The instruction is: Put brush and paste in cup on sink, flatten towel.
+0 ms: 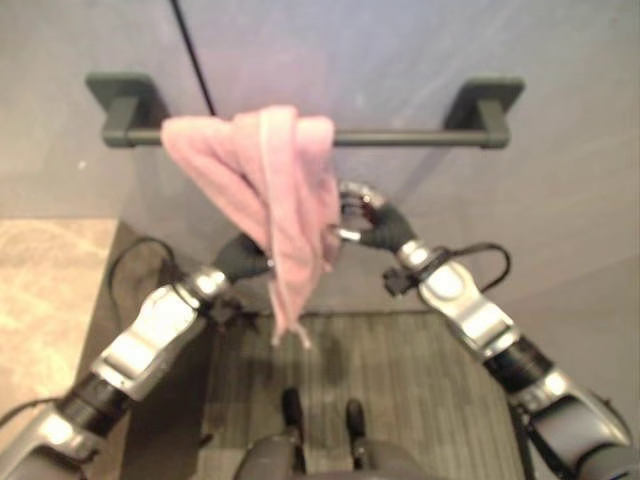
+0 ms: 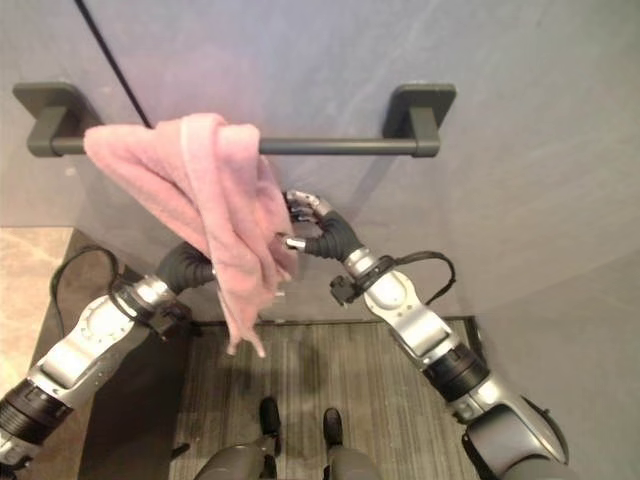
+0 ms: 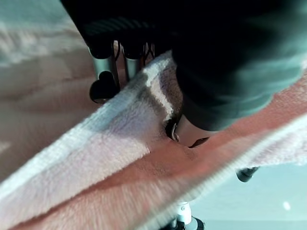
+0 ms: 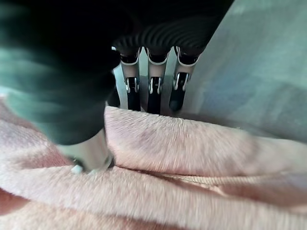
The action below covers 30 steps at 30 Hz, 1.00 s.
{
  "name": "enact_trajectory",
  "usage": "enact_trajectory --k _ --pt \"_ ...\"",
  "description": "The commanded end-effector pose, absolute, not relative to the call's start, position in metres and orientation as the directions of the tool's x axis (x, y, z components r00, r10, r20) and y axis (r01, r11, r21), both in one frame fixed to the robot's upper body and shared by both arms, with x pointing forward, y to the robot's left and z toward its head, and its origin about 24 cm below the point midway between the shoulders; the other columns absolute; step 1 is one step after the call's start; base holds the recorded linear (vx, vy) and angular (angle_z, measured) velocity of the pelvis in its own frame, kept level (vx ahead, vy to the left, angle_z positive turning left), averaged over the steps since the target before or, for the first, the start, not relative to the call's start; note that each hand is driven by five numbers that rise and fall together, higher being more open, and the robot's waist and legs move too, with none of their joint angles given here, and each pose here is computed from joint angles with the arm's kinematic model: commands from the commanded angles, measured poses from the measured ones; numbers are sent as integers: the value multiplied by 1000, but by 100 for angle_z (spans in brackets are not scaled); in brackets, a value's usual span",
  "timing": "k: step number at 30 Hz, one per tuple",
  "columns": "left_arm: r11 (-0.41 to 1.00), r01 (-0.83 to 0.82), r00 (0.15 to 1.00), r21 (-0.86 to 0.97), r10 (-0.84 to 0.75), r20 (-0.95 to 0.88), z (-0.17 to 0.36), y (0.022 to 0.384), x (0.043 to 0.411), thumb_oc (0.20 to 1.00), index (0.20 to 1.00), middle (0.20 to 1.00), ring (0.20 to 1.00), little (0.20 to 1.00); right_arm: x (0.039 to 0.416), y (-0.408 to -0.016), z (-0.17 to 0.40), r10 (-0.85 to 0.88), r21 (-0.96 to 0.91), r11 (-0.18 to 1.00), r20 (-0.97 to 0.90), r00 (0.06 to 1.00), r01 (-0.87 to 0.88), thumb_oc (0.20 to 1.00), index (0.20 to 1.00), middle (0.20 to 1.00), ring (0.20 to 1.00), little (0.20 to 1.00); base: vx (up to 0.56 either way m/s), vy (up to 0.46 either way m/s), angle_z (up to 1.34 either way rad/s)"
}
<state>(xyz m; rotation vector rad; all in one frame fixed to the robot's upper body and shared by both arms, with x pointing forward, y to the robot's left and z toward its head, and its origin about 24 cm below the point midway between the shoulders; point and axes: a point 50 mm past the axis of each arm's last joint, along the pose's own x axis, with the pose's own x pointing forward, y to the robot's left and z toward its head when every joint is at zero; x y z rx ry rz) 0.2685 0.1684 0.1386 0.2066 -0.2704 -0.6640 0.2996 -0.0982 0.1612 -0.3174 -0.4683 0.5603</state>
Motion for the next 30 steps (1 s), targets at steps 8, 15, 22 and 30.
enact_trajectory --k 8,15,22,30 --pt "823 439 839 361 -519 164 136 214 259 200 200 200 200 200 275 -115 198 512 -389 856 547 662 -341 1000 1000 1000 1000 1000 3 -3 0" --pt "822 423 859 383 -498 120 136 229 254 200 200 200 200 200 263 -108 205 615 -376 788 517 595 -488 1000 1000 1000 1000 1000 -2 3 0" --pt "790 433 858 434 -509 72 146 239 252 200 200 200 200 200 264 -99 206 763 -415 646 364 534 -641 1000 1000 1000 1000 1000 -24 38 4" --pt "772 440 852 459 -520 59 151 240 255 200 200 200 200 200 264 -91 205 826 -443 563 272 494 -697 1000 1000 1000 1000 1000 -32 61 6"
